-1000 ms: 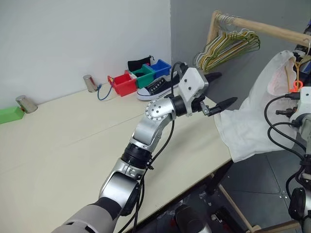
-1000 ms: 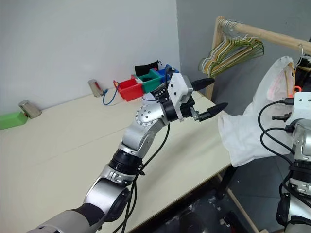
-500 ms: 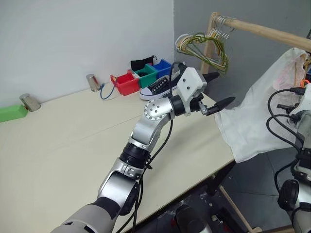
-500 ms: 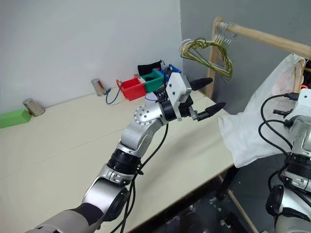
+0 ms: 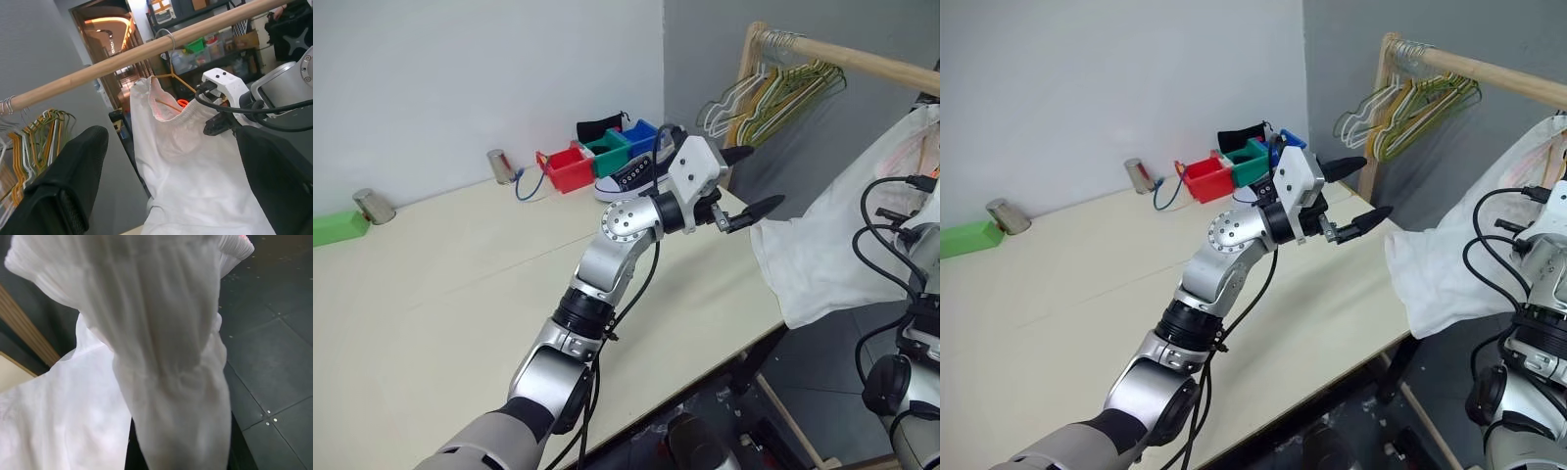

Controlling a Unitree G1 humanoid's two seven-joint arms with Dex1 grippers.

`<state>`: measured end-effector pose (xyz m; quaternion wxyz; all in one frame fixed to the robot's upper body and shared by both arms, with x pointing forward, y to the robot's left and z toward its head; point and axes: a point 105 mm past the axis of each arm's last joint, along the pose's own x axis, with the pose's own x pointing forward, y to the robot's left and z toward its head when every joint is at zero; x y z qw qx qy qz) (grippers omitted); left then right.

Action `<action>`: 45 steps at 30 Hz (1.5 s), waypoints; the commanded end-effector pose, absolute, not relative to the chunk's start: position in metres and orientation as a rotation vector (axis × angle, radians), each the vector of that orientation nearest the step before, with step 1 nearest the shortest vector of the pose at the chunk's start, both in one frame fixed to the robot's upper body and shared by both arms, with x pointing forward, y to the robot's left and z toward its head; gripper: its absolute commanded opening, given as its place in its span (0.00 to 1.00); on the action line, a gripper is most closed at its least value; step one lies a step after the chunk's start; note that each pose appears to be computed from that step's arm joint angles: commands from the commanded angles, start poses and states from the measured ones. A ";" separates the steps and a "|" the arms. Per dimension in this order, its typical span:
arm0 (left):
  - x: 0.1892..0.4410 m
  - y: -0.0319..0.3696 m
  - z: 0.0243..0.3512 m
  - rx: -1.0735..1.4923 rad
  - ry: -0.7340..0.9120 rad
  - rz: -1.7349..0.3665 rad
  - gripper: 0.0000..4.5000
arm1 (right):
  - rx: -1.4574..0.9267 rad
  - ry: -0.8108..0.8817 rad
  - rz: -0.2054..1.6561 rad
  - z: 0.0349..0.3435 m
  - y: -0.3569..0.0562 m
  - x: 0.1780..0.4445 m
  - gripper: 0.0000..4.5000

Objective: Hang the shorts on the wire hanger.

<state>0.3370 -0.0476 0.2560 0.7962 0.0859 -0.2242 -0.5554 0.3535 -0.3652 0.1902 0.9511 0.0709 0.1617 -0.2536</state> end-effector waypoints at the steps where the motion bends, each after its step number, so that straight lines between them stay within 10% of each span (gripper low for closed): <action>1: 0.334 -0.045 0.276 0.203 -0.554 -1.174 1.00 | 0.038 0.210 -0.555 0.225 -0.371 0.352 0.29; 14: 0.333 -0.043 0.274 0.200 -0.552 -1.177 1.00 | -0.180 0.103 -0.579 0.260 -0.359 0.345 0.98; 27: 0.331 -0.037 0.270 0.191 -0.537 -1.184 1.00 | -0.326 -0.010 -0.591 0.294 -0.321 0.330 0.99; 45: 0.335 -0.027 0.266 0.207 -0.516 -1.150 1.00 | -0.036 0.222 -0.529 0.223 -0.315 0.330 0.99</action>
